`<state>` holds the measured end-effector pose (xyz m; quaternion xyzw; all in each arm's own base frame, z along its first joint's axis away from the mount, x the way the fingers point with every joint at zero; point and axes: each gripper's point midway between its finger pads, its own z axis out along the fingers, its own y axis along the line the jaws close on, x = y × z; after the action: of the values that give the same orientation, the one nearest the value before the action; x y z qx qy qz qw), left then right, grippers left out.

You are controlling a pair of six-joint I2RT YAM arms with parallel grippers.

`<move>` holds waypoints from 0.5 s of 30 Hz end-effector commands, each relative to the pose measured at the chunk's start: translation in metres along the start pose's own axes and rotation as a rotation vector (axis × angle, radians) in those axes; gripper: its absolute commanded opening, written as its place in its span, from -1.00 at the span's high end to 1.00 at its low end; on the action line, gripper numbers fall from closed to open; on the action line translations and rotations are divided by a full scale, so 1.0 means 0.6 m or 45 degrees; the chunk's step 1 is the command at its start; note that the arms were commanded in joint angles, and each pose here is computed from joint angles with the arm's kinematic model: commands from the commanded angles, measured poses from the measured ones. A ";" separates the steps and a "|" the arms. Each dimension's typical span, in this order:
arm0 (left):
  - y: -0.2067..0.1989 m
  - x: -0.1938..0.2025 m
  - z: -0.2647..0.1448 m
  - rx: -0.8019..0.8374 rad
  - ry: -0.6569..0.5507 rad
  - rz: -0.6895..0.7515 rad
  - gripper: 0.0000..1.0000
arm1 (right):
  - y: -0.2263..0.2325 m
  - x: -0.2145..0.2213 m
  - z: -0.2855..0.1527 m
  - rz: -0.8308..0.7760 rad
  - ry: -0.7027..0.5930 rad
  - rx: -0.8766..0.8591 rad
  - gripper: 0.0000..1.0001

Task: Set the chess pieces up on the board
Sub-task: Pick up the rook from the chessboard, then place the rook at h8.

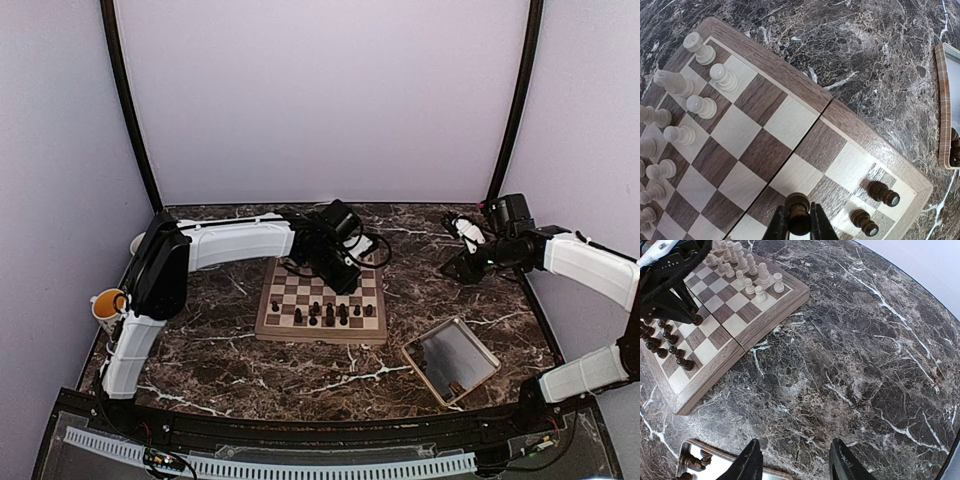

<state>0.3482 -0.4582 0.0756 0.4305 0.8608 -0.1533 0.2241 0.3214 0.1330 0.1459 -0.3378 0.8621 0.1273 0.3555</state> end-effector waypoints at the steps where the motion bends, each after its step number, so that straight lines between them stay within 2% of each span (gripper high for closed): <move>1: 0.008 -0.039 -0.110 -0.076 -0.104 0.079 0.86 | -0.003 -0.001 0.003 -0.012 -0.021 0.006 0.08; 7: 0.019 -0.012 -0.176 -0.138 -0.109 0.116 0.86 | -0.001 0.001 0.006 -0.010 -0.017 -0.007 0.08; 15: 0.011 0.081 -0.232 -0.123 -0.074 0.064 0.86 | 0.002 0.005 0.011 -0.008 -0.010 -0.026 0.08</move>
<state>0.3088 -0.3850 0.1697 0.4430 0.8415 -0.1263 0.2822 0.3201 0.1341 0.1420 -0.3391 0.8624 0.1314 0.3522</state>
